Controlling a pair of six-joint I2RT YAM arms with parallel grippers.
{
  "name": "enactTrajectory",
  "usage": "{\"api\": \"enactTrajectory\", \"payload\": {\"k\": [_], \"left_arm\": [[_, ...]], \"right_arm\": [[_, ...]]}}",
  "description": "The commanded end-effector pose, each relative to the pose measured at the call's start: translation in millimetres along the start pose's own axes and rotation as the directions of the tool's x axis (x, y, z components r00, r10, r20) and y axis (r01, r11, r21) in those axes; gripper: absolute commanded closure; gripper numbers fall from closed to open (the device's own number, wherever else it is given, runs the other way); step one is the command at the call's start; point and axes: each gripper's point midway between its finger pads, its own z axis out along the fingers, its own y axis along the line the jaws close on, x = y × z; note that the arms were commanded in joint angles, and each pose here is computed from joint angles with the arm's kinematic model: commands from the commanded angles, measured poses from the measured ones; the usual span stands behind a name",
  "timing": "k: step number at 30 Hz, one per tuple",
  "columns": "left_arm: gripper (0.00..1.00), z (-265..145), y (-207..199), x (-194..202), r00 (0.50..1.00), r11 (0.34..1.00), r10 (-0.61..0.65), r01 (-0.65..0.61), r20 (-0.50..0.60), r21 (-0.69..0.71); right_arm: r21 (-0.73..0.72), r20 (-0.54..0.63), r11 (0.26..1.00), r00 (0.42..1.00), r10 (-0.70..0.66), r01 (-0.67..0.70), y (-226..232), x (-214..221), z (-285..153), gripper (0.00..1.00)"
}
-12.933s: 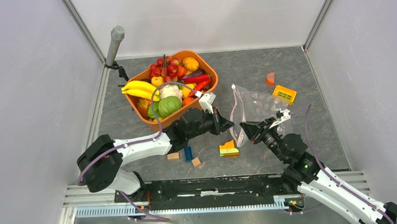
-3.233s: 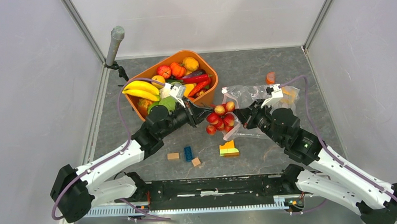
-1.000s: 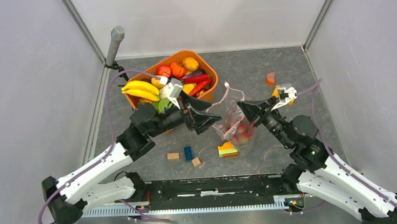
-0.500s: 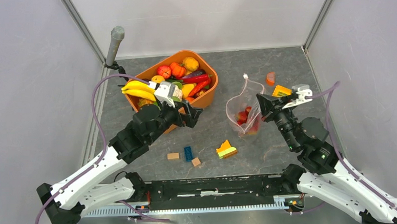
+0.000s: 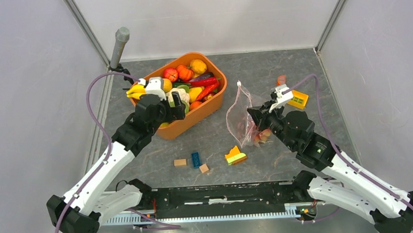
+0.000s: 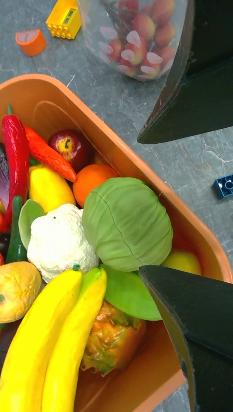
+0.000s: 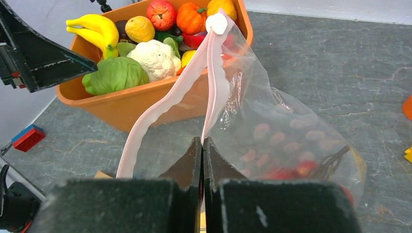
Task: Place the food in the zip-top bag and seal the zipper
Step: Pick up the fake vegetable from the bin.
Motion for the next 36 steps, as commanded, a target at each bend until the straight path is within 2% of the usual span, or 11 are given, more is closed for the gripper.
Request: {"api": "enactTrajectory", "payload": {"k": [1, 6, 20, 27, 36], "left_arm": [[0.0, 3, -1, 1, 1.0, 1.0, -0.004, 0.005, -0.025, 0.022], [0.0, 11, 4, 19, 0.997, 1.0, -0.01, 0.011, -0.08, 0.004], [0.02, 40, 24, 39, 0.994, 0.994, 0.013, -0.025, -0.109, -0.103], [0.27, 40, 17, 42, 0.995, 0.998, 0.0, -0.006, -0.1, -0.059], [0.69, 25, 9, 26, 0.999, 1.0, -0.016, 0.016, -0.028, 0.004]], "right_arm": [[-0.044, 0.014, 0.998, 0.999, 0.042, -0.042, 9, -4, -1, 1.0], [-0.059, 0.037, 0.996, 0.997, 0.062, -0.059, 12, -11, -4, 1.0], [-0.101, 0.05, 0.992, 0.996, 0.08, -0.075, 20, -21, -8, 1.0], [-0.109, 0.052, 0.991, 0.995, 0.086, -0.08, 22, -22, -8, 1.0], [-0.108, 0.048, 0.99, 0.994, 0.1, -0.095, 21, -17, -7, 1.0]]}}
